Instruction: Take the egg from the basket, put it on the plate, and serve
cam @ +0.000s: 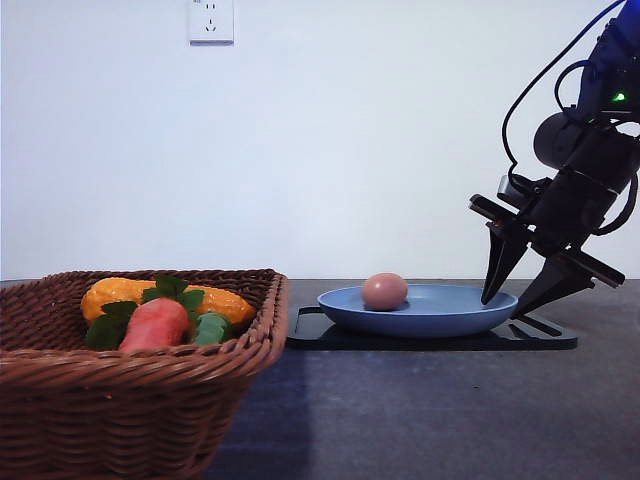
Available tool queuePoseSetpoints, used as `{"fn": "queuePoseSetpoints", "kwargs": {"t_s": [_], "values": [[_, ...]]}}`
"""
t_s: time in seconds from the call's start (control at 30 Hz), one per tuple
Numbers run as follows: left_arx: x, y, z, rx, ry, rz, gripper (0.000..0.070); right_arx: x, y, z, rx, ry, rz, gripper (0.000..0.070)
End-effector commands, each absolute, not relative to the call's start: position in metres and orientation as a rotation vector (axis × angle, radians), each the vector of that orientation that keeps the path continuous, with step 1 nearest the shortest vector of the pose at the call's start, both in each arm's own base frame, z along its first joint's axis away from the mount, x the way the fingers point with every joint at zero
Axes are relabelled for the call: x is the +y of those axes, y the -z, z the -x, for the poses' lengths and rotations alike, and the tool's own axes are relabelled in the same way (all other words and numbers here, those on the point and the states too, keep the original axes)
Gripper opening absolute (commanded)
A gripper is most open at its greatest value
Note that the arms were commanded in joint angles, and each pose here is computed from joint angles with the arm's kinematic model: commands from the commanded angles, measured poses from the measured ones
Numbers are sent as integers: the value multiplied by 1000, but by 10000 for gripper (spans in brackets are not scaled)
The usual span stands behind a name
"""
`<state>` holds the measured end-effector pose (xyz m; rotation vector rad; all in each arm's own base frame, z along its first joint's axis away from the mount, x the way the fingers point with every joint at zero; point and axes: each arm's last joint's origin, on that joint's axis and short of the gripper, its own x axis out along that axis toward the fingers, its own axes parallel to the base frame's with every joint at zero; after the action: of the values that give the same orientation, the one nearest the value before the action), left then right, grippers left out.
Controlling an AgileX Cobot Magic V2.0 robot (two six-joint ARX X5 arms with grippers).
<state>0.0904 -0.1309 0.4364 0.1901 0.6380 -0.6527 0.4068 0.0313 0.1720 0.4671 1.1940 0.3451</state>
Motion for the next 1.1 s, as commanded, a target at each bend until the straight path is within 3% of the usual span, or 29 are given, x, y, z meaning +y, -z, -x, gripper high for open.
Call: {"fn": "queuePoseSetpoints", "kwargs": {"t_s": [0.0,0.17,0.27,0.4,0.47,0.53,0.77,0.93,1.07], "values": [[-134,-443,-91,599,657,-188,432,29,-183,-411,1156,-357,-454,247],[-139,-446,-99,513,553,-225,337,23,-219,-398,1098,-360,-445,246],[-146,-445,-105,474,503,-273,234,23,-249,-384,1044,-372,-429,232],[-153,-442,-118,440,421,-394,58,29,-291,-361,945,-423,-362,94],[-155,-437,-127,443,370,-483,4,36,-311,-346,906,-458,-317,33],[-154,-434,-138,460,304,-519,0,43,-329,-329,878,-481,-272,3],[-124,-417,-182,576,119,-477,0,67,-368,-264,807,-413,-70,0],[-96,-394,-198,629,116,-361,0,77,-368,-226,718,-353,23,0],[-82,-365,-196,596,118,-279,0,78,-348,-197,603,-341,51,0]]}}
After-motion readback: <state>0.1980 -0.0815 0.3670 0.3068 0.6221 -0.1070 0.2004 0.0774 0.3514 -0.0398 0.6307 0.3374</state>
